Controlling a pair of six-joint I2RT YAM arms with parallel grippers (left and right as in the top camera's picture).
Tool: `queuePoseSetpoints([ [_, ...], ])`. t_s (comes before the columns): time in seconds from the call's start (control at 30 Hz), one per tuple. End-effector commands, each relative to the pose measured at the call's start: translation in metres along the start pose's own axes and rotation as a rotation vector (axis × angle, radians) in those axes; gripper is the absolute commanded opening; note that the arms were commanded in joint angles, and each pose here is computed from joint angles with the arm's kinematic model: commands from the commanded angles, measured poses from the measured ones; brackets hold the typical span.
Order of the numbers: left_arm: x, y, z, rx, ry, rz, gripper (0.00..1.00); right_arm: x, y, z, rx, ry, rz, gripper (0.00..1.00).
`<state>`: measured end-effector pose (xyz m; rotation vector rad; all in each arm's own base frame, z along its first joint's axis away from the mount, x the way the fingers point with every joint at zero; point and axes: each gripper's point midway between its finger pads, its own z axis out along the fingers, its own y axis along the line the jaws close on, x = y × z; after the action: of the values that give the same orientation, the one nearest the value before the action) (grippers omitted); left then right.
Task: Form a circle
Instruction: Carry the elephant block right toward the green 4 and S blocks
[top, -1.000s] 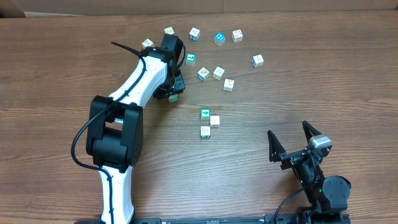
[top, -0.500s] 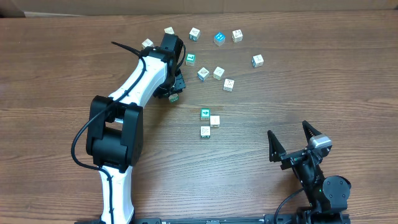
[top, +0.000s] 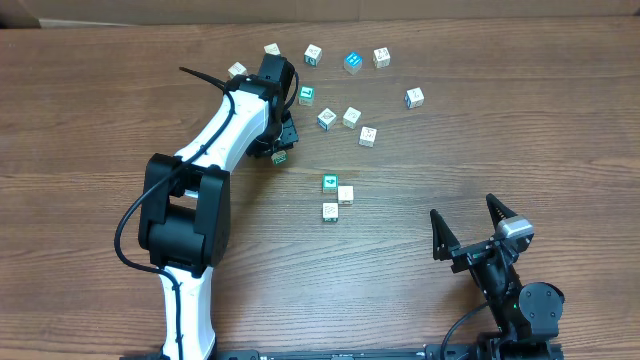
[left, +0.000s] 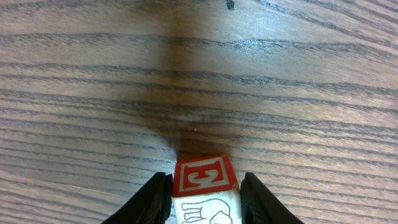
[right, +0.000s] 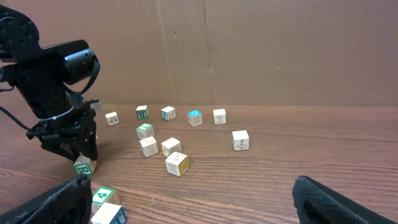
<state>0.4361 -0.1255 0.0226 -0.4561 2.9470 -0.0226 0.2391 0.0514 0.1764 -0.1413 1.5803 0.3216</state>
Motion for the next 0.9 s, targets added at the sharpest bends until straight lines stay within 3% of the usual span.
queuePoseSetpoints([
  [0.0,0.0065,0.0001,0.0090,-0.008,0.021,-0.005,0.33,0.0012,-0.0021,0.0000,0.009,-0.006,-0.006,1.00],
  [0.4,0.0050,-0.0012,0.0091,-0.004,0.014,-0.002,0.26,0.0012,-0.0021,0.0000,0.009,-0.006,-0.006,1.00],
  [0.87,0.0057,-0.0016,0.0090,-0.004,0.016,-0.001,0.28,0.0012,-0.0021,0.0000,0.009,-0.006,-0.006,1.00],
])
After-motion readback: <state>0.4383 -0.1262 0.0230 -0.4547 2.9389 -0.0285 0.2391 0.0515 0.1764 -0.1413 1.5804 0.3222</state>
